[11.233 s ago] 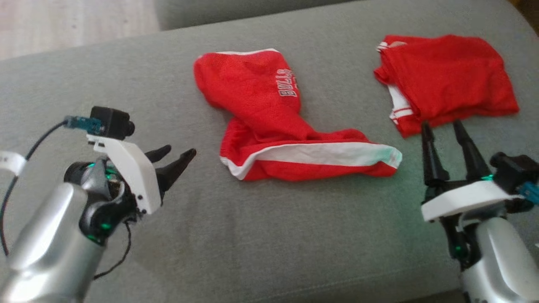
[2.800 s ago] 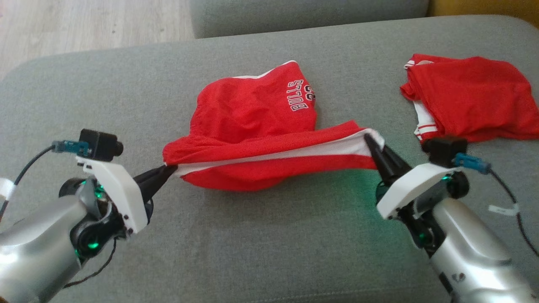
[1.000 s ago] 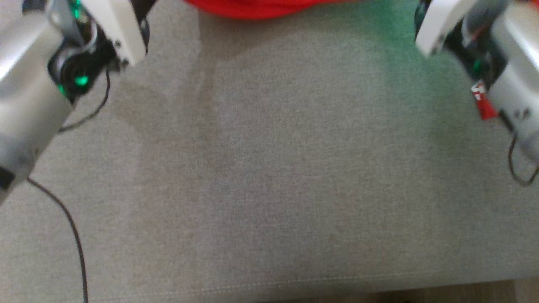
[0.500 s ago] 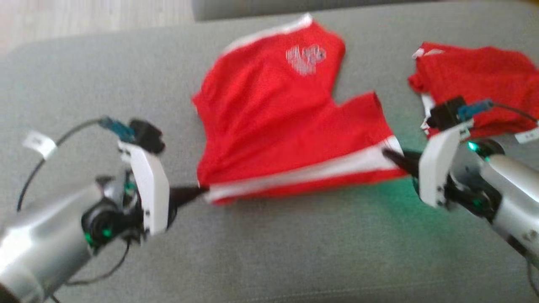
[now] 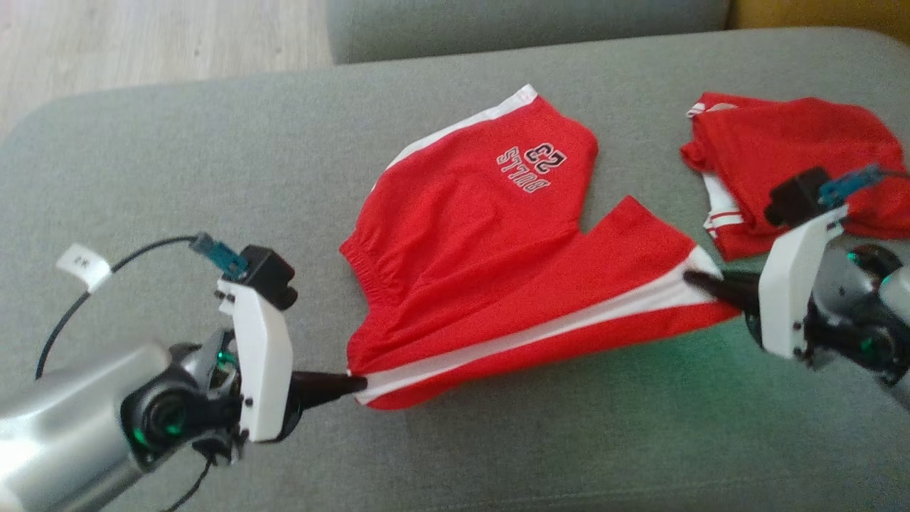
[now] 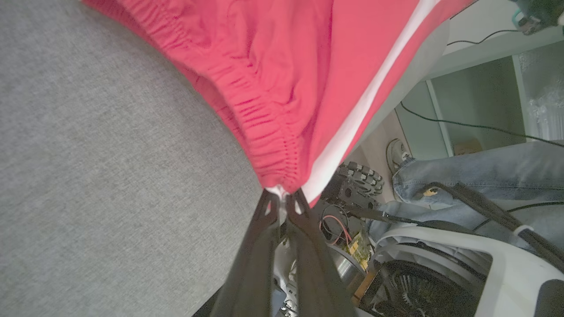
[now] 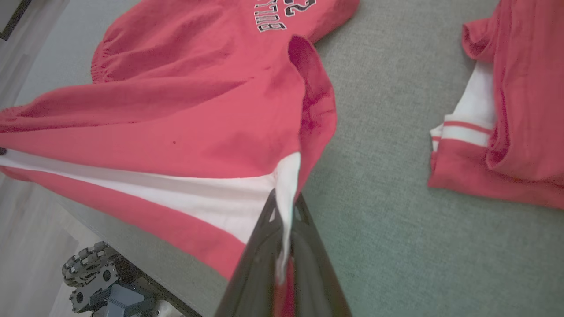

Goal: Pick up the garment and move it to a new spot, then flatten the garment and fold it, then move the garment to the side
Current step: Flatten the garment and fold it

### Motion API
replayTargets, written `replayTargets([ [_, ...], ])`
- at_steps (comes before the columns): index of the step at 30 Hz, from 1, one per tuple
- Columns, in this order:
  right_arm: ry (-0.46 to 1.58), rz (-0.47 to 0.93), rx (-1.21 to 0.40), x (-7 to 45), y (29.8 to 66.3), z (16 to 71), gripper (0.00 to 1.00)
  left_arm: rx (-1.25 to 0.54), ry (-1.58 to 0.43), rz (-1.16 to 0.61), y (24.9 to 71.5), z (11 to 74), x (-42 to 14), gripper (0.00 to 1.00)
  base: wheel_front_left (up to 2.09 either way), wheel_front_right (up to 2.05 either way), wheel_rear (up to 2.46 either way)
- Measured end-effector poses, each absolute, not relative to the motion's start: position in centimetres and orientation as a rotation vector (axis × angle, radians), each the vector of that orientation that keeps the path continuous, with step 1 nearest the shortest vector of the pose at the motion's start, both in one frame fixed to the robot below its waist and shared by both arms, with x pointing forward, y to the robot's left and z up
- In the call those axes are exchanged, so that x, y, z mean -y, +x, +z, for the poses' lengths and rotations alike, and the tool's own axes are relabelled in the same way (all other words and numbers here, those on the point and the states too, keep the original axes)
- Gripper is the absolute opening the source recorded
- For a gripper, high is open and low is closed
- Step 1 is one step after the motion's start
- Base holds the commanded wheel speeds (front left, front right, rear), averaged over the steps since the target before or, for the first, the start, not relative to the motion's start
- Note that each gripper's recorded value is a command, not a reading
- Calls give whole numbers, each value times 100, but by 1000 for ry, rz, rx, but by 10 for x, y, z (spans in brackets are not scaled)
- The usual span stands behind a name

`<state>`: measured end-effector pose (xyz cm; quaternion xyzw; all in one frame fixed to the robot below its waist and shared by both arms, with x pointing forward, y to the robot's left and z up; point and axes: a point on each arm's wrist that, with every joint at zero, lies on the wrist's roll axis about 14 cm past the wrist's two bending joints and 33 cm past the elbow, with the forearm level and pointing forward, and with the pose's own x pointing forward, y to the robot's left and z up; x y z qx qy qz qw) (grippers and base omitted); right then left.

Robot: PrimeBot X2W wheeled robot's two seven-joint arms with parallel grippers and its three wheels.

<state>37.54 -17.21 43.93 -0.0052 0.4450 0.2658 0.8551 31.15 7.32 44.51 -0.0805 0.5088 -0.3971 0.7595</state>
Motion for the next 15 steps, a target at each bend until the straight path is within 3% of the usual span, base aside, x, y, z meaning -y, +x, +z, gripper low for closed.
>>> replayTargets([
  [5, 27, 571, -941, 163, 398, 444, 0, -1143, -217, -853, 329, 446, -74, 0, 0, 0, 0],
  [15, 77, 575, -874, 128, 508, 474, 0, -1153, -266, -788, 410, 450, -89, 0, 0, 0, 0],
])
